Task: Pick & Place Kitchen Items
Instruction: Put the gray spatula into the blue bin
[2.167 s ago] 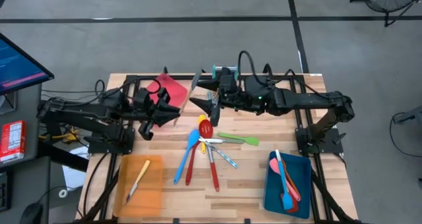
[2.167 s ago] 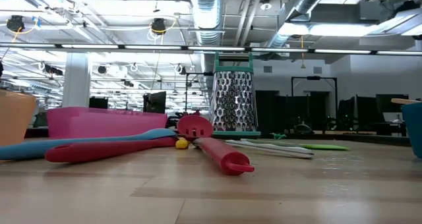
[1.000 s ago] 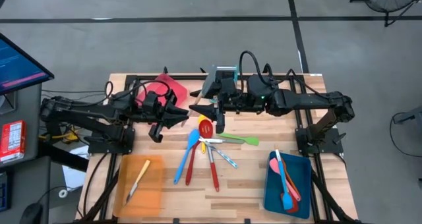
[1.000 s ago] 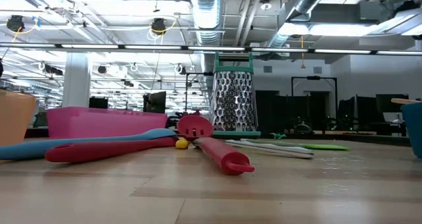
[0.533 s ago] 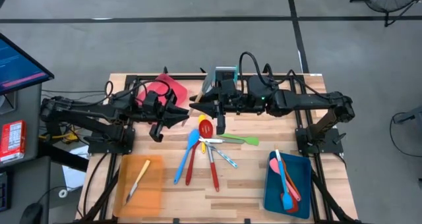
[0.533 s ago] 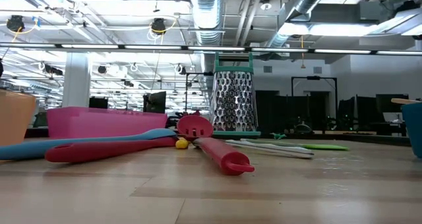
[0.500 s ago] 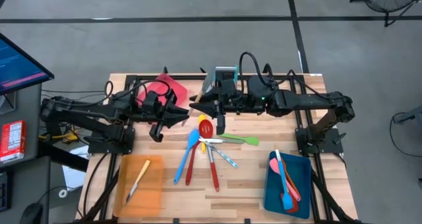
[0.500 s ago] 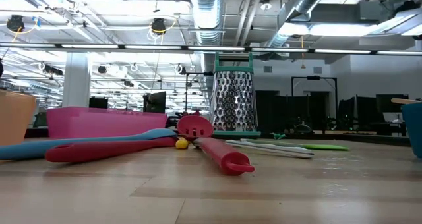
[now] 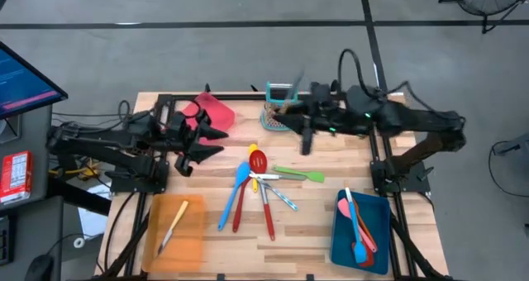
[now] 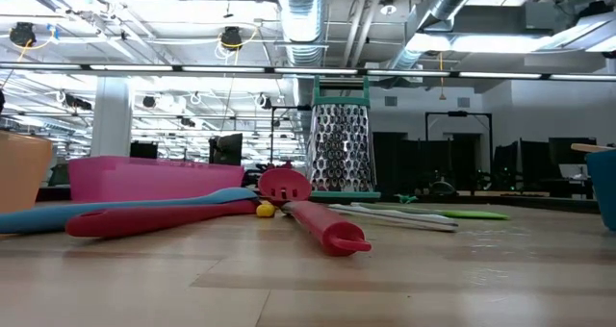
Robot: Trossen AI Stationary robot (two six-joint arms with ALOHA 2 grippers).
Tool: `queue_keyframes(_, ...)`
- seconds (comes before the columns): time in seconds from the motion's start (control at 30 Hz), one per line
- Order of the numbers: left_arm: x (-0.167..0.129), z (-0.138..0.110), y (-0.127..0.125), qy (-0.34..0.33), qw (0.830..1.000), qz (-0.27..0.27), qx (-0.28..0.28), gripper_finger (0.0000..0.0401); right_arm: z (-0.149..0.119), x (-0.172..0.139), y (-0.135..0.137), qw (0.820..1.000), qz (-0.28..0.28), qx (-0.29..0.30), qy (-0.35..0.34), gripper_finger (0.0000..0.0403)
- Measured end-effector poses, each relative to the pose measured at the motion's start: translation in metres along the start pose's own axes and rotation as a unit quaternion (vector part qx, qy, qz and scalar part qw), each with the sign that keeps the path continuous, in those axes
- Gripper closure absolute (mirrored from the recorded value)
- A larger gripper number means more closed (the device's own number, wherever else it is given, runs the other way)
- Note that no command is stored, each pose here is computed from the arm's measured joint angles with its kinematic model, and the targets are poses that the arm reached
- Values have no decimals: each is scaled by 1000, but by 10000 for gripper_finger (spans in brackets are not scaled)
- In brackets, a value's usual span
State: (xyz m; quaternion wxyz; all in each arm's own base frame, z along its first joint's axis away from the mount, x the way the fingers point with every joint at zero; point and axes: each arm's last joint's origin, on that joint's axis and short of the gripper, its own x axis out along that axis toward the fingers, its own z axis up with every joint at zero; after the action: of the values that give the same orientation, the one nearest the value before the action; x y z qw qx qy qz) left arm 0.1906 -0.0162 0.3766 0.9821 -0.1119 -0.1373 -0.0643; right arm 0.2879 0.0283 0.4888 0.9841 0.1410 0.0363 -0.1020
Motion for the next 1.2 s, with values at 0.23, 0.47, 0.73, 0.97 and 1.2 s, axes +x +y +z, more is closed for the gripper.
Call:
queue_keyframes(0.23, -34, 19, -2, -5, 999, 47, 1, 234, -42, -75, -11, 942, -165, 179, 231, 348)
queue_keyframes(0.47, -55, 34, -5, -39, 998, 41, 0, 250, -87, -106, 17, 853, -288, 272, 340, 344)
queue_keyframes(0.73, -61, 38, -7, -50, 998, 35, 0, 252, -152, -110, 54, 776, -367, 331, 392, 343)
queue_keyframes(0.97, -61, 38, -7, -48, 998, 35, -1, 252, -191, -128, 76, 674, -435, 355, 481, 343)
queue_keyframes(1.2, -61, 38, -7, -48, 998, 35, -1, 252, -208, -135, 75, 639, -464, 341, 511, 342)
